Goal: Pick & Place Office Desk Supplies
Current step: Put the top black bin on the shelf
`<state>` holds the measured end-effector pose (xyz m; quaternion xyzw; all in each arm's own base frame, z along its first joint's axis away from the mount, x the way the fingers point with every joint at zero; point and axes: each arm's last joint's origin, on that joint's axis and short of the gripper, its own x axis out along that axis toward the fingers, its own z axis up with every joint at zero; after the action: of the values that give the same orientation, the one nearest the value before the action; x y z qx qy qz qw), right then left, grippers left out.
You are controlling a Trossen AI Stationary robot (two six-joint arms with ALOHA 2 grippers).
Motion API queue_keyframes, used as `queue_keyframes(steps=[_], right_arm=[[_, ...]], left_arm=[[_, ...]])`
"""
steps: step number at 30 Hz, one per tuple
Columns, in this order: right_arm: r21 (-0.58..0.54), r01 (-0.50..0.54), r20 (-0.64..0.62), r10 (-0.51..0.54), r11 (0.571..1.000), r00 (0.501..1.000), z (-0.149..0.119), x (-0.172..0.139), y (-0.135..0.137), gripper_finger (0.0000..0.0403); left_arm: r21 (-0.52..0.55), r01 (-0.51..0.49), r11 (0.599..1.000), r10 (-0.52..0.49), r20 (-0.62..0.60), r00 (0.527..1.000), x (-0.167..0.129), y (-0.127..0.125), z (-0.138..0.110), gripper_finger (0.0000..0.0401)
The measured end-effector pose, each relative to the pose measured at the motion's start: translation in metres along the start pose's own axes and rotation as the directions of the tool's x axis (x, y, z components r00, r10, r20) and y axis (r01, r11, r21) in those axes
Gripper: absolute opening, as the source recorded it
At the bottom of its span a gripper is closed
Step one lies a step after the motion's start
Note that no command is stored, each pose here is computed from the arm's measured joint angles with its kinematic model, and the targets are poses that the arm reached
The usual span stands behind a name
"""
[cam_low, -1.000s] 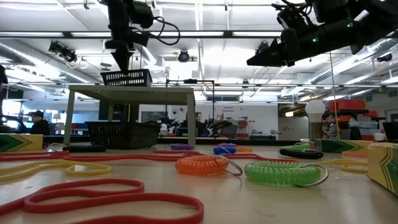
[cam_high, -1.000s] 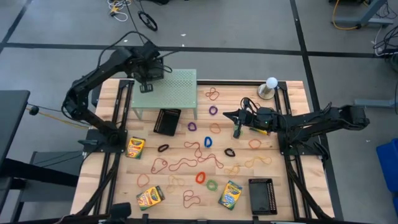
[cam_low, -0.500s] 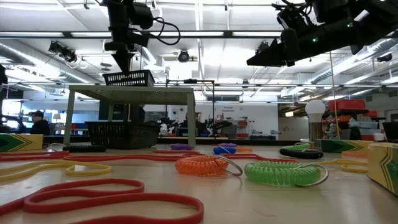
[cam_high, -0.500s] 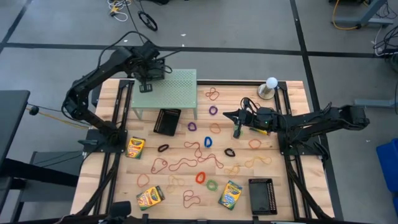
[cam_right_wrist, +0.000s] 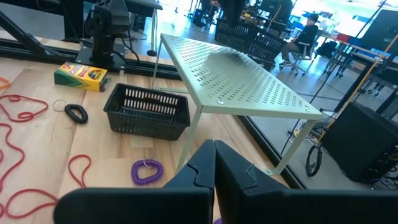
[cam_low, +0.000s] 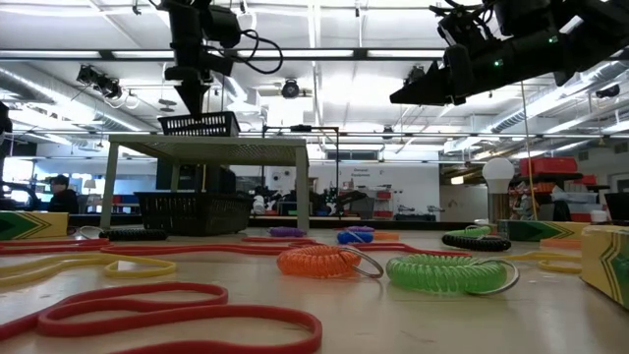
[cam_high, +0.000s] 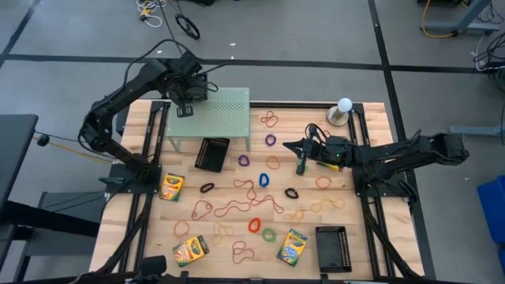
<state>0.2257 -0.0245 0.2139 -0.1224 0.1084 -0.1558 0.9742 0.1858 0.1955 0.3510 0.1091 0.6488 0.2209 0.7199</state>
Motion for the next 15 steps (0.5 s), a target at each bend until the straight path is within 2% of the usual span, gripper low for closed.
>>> queue_keyframes(steps=[15], right_arm=[[0.000, 0.000, 0.000, 0.000, 1.000, 1.000, 0.0000, 0.0000, 0.0000, 0.0005]], left_arm=[[0.020, 0.041, 0.999, -0.040, -0.034, 0.999, 0.0075, -0.0074, 0.0075, 0.0024]])
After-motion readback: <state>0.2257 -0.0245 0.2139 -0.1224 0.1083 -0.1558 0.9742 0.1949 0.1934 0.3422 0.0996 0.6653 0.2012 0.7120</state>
